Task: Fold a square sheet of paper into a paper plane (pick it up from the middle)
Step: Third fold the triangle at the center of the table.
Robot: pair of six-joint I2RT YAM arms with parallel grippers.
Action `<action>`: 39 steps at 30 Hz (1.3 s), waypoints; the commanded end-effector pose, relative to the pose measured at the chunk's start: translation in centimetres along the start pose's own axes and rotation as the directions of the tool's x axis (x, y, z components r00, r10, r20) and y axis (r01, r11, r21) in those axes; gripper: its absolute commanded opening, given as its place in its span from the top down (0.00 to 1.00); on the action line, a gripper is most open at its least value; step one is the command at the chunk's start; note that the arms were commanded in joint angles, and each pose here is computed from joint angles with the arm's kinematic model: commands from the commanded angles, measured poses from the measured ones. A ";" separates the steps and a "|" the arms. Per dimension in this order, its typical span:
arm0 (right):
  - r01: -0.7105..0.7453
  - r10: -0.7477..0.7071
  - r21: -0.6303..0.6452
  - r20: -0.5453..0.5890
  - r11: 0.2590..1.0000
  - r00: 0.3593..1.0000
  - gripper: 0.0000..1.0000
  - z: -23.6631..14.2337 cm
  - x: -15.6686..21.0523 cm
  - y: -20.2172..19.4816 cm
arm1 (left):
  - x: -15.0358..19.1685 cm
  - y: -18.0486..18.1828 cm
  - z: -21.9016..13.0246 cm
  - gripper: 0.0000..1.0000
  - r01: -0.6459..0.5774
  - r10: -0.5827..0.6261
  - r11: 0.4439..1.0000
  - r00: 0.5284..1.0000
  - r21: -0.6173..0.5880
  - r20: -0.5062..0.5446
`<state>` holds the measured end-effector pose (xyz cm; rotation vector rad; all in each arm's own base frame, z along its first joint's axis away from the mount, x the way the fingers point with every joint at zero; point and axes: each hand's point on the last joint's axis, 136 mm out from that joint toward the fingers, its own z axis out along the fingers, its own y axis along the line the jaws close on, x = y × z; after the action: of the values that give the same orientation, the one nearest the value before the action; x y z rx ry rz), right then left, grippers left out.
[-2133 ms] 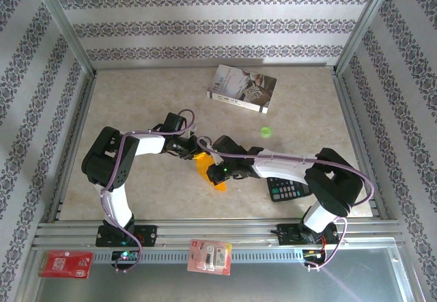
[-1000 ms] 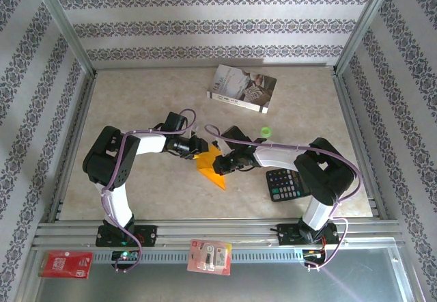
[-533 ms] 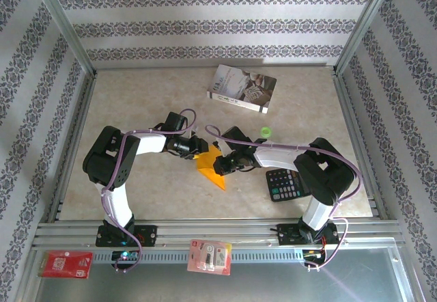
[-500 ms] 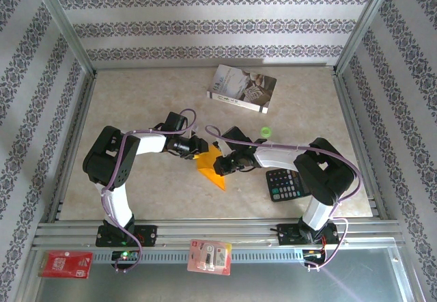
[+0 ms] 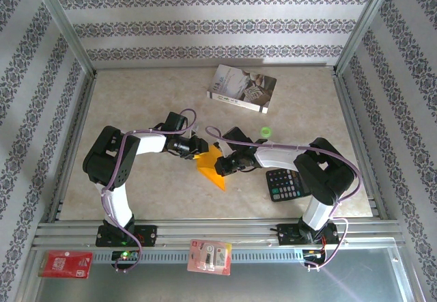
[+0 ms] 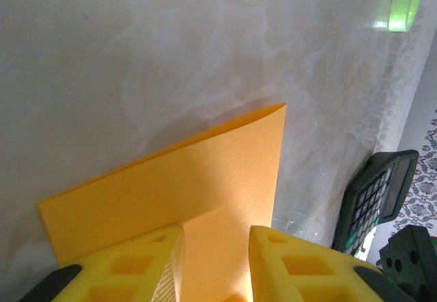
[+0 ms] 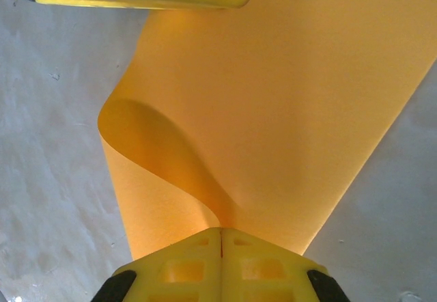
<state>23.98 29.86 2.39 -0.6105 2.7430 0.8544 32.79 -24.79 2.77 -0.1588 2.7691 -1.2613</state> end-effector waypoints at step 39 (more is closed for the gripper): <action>0.015 -0.014 0.020 -0.032 1.000 0.999 0.98 0.5 0.5 -0.9 | 1.7 2.3 1.1 0.70 0.036 -0.041 0.996 0.997 -0.082 -0.058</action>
<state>24.29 29.54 1.93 -0.6237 2.7492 0.8302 32.79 -24.80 2.75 -0.1598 2.7710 -1.2613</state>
